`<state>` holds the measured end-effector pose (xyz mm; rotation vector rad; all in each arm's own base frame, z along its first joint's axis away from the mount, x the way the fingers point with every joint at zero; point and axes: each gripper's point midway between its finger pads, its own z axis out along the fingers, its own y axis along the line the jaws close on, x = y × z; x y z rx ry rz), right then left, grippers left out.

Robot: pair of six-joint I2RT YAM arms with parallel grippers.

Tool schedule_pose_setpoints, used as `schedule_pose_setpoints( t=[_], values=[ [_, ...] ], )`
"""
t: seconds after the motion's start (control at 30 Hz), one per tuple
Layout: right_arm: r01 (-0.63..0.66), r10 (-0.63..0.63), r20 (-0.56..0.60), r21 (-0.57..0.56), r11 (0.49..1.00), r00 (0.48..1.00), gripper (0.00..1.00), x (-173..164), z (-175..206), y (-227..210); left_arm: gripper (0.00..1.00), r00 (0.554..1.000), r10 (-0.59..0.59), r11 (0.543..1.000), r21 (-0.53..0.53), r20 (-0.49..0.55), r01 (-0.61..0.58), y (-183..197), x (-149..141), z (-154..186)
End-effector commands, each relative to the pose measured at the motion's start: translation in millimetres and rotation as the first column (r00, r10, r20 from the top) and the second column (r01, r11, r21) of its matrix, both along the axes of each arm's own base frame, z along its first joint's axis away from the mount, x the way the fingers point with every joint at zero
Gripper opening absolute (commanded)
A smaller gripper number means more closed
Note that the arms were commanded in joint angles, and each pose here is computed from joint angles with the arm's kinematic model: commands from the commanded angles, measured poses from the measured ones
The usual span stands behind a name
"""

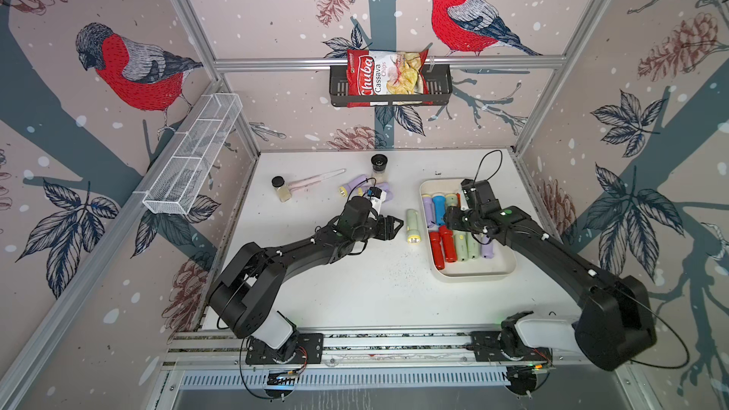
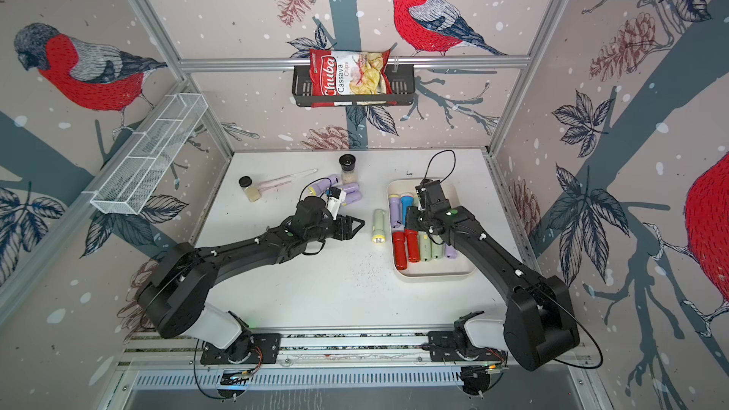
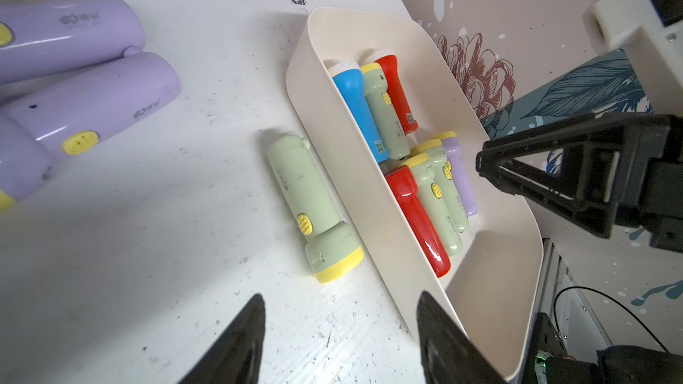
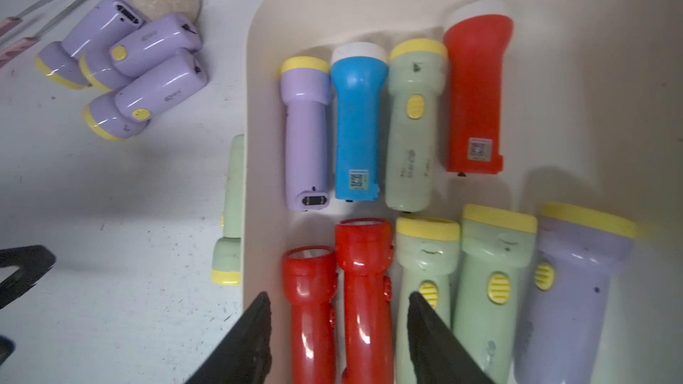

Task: Put the flashlights into the storage boxes
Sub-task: Place the flashlight at the storage box, then move the flashlight at the center of the board.

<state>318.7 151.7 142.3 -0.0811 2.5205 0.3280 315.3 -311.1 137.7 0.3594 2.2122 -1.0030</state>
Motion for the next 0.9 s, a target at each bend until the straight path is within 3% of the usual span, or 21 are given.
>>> schedule_pose_setpoints(
  t=[0.0,0.33,0.87],
  values=[
    [-0.05,0.05,0.05,0.005,0.999,0.998,0.59,7,9,15,0.64,1.0,0.009,1.0,-0.013,0.014,-0.009,1,3,4],
    [-0.087,0.086,0.034,0.046,0.995,0.996,0.61,9,5,30,0.63,1.0,0.01,0.999,0.048,-0.013,-0.009,-6,16,-9],
    [-0.083,0.082,0.028,0.026,0.996,0.996,0.62,3,-5,22,0.63,0.992,-0.002,0.966,0.254,-0.128,0.035,-44,50,-52]
  ],
)
